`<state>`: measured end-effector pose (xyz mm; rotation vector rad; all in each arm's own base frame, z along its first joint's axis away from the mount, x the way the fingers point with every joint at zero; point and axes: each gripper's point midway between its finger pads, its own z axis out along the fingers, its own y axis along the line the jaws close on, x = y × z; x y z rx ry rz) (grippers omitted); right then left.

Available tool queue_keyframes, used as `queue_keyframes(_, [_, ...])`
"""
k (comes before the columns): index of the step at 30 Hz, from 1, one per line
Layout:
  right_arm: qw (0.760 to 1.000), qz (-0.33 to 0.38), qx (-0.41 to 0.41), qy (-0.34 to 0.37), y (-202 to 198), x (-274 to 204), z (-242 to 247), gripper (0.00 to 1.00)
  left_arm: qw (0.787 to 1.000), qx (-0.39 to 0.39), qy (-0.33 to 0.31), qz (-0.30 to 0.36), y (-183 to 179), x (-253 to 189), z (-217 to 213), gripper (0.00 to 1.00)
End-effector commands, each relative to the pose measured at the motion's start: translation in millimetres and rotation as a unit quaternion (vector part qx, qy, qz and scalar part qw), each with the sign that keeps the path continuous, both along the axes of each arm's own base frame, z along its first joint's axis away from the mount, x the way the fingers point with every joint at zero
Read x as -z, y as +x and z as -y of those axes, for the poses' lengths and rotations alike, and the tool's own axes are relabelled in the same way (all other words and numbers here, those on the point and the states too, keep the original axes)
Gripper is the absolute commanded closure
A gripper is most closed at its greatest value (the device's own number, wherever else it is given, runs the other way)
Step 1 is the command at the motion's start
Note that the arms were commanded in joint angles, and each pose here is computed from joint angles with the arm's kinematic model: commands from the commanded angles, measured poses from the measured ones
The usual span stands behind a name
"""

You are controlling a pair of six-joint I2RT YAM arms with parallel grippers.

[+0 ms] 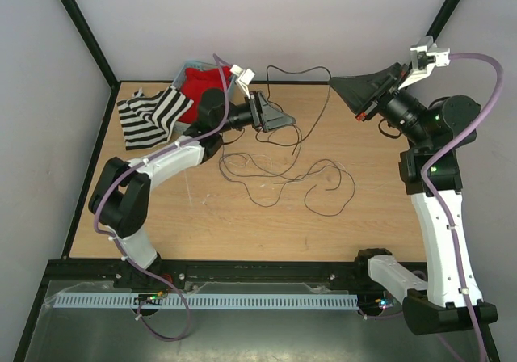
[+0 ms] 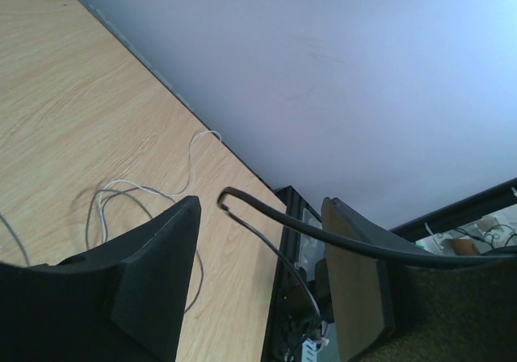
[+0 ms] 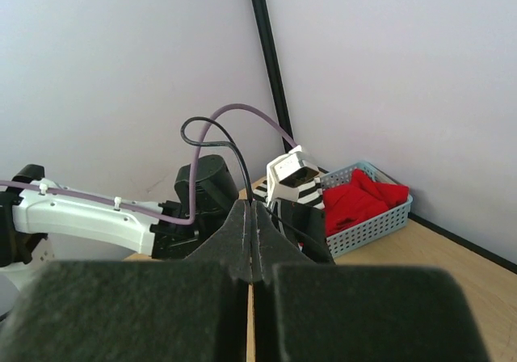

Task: Zip-tie the wires
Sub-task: Straighten the cable at the center of the board.

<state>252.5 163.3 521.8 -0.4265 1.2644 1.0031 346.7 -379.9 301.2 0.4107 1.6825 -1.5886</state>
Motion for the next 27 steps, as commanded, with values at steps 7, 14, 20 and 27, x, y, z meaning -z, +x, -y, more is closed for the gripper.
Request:
queue_keyframes(7, [0.999, 0.029, 0.022, 0.024, -10.8, -18.6, 7.1, 1.00, 0.999, -0.013, -0.036, 0.027, 0.1, -13.4, 1.4, 0.69])
queue_keyframes(14, [0.998, -0.011, 0.060, 0.005, 6.7, 4.7, 14.3, 1.00, 0.997, -0.060, -0.014, 0.043, 19.4, 0.1, -17.2, 0.94])
queue_keyframes(20, [0.984, -0.062, 0.145, -0.085, 46.8, 65.9, 35.4, 1.00, 0.988, -0.111, 0.063, 0.092, 29.4, 5.7, -59.9, 1.00])
queue_keyframes(27, [0.933, -0.135, 0.264, -0.204, 87.9, 152.3, 80.7, 1.00, 0.942, -0.152, 0.259, 0.148, 26.1, 23.3, -101.3, 1.00])
